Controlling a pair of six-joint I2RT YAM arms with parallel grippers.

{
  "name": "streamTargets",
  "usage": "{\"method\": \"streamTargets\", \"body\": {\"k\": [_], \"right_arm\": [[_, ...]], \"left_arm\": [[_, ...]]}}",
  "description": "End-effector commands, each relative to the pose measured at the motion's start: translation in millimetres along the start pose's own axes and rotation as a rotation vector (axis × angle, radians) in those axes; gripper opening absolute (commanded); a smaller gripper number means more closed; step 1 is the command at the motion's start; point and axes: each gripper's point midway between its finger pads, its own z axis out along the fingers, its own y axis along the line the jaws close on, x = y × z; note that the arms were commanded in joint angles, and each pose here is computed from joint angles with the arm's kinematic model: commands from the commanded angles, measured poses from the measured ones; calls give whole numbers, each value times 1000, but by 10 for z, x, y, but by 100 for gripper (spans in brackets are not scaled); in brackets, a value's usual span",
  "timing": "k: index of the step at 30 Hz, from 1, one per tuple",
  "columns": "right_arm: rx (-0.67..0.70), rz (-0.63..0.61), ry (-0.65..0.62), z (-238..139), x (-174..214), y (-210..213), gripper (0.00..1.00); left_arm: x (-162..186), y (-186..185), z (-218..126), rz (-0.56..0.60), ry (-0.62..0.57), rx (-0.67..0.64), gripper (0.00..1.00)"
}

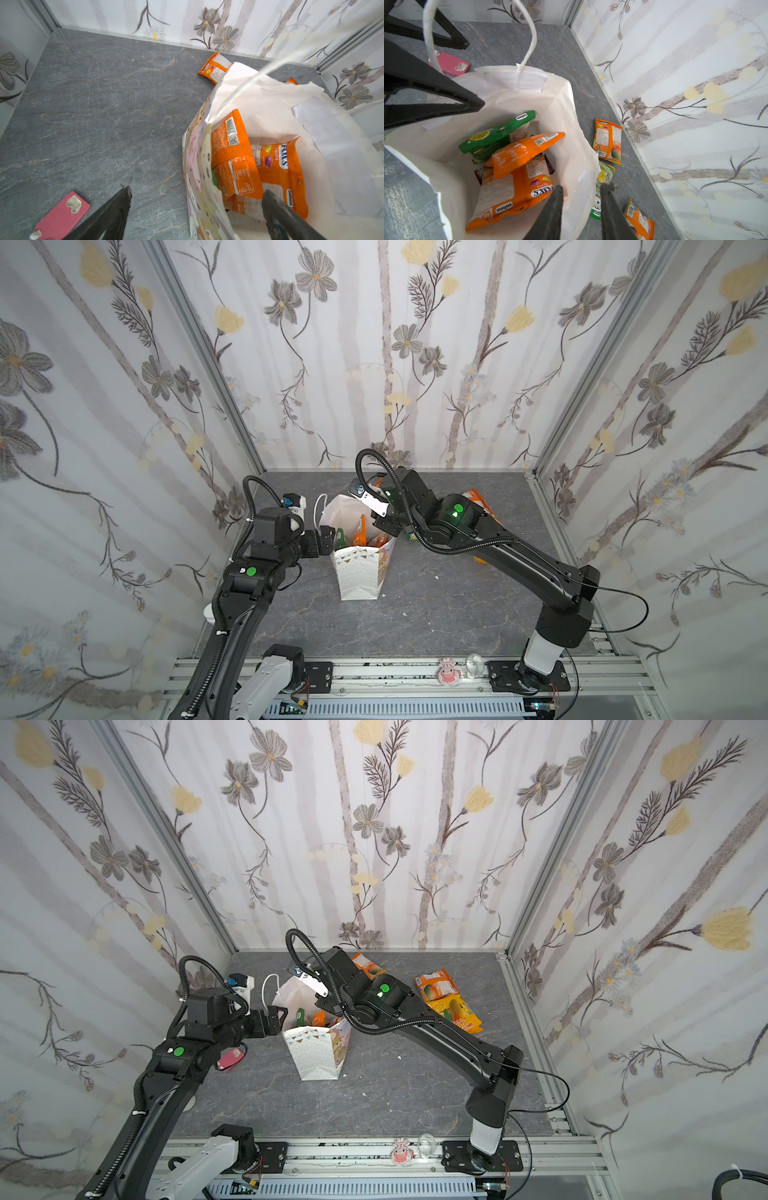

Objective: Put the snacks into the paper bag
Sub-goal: 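Lower the Fox's Fruits packet into the bag and open the right gripper, then withdraw the right gripper from the bag toward the yellow Lot 100 bag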

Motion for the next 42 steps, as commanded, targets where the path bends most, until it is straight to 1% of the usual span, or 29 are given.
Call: {"method": "streamTargets", "body": {"k": [1, 6, 9, 14, 17, 20, 24, 27, 31, 35, 36, 38, 42], "right_arm": [[-5, 34, -54, -76, -121, -27, 31], [-28, 58, -74, -109, -162, -3, 30], [-30, 99, -97, -181, -209, -32, 29], [2, 218, -159, -477, -272, -199, 31], [45, 305, -209, -742, -220, -335, 33], [112, 402, -174, -848, 60, -414, 33], [169, 494, -97, -931, 567, -382, 33], [209, 569, -63, -1043, 864, -404, 32], [258, 675, -50, -1186, 1192, -507, 33], [273, 778, 5, -1097, 1557, -647, 33], [263, 790, 23, -1047, 1629, -616, 33], [290, 820, 88, -934, 1884, -674, 34], [359, 837, 268, -675, 2392, -729, 36]], "left_arm": [[-48, -24, -4, 10, -15, 10, 98], [-43, -17, -9, 10, -17, 7, 98], [-43, -11, -17, 10, -20, 3, 98], [-57, -14, -34, 11, -27, 3, 98], [-68, -16, -42, 12, -30, 2, 98], [-68, -4, -48, 13, -32, -5, 98], [-80, -9, -75, 13, -42, -4, 98], [-86, -18, -79, 14, -42, 0, 98], [-91, -17, -76, 15, -40, -1, 98], [-87, -12, -74, 15, -39, -4, 98], [-77, -8, -71, 14, -37, -5, 98], [-62, -2, -76, 12, -39, -6, 98], [-56, 7, -94, 11, -42, -12, 98]]}}
